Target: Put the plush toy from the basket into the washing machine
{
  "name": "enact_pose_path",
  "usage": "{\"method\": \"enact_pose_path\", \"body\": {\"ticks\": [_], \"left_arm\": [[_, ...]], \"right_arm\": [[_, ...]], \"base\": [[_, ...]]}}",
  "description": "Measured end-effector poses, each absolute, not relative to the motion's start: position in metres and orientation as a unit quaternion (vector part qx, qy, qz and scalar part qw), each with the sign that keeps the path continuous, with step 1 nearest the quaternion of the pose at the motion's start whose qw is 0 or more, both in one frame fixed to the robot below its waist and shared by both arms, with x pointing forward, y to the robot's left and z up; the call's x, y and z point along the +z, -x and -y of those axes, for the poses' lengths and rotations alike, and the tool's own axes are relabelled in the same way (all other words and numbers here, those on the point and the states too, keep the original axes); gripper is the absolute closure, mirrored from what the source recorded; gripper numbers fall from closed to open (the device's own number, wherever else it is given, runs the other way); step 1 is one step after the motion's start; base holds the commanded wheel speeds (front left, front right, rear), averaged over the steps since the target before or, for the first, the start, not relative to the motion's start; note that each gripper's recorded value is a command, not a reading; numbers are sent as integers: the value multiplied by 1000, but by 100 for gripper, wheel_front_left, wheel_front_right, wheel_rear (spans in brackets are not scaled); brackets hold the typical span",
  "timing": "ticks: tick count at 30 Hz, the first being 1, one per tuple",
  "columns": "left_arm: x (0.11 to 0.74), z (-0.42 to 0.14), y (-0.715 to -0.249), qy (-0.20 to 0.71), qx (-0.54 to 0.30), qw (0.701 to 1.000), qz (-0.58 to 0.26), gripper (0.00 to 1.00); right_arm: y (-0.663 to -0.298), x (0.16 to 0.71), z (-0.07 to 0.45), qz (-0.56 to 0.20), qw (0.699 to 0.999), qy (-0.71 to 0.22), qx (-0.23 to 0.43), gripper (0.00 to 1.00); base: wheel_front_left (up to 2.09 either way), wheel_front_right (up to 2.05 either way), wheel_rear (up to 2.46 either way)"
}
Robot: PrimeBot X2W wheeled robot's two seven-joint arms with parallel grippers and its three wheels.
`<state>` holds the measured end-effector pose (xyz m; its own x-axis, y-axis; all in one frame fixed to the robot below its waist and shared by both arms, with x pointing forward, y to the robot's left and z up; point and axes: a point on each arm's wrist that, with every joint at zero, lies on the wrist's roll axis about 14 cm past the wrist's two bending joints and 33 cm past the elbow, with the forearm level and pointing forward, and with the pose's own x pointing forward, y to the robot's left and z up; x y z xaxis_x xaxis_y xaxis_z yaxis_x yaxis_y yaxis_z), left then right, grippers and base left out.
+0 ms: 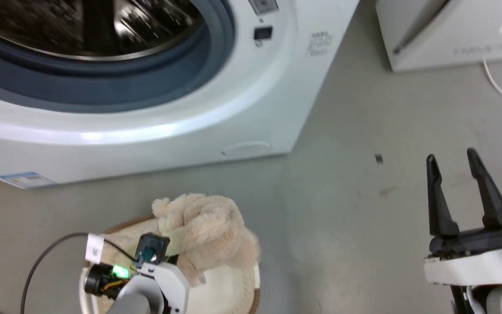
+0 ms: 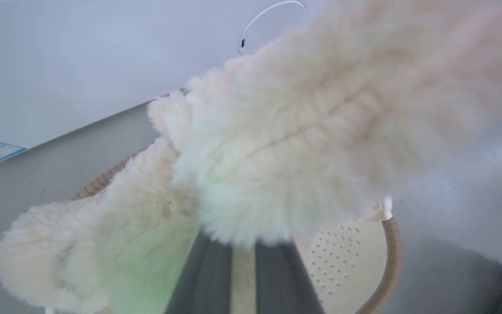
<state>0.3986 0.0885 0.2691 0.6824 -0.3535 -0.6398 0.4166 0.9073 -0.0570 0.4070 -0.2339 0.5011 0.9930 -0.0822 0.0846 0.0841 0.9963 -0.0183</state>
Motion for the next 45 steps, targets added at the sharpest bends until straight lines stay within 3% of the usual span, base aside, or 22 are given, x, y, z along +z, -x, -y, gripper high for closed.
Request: {"method": "enact_pose_path", "body": {"ticks": [15, 28, 35, 45], "left_arm": [[391, -125, -392, -4, -138, 979, -152, 100], [478, -129, -424, 10, -137, 991, -6, 100], [499, -136, -464, 7, -132, 991, 35, 100], [510, -145, -568, -21, -134, 989, 61, 100]], "right_arm": [[-385, 541, 199, 97, 995, -11, 8, 0], [-383, 539, 197, 93, 996, -12, 10, 0], [-389, 525, 208, 74, 997, -6, -6, 0], [-418, 505, 222, 55, 998, 1, -24, 0]], "base": [[0, 0, 0], [0, 0, 0], [0, 0, 0], [0, 0, 0]]}}
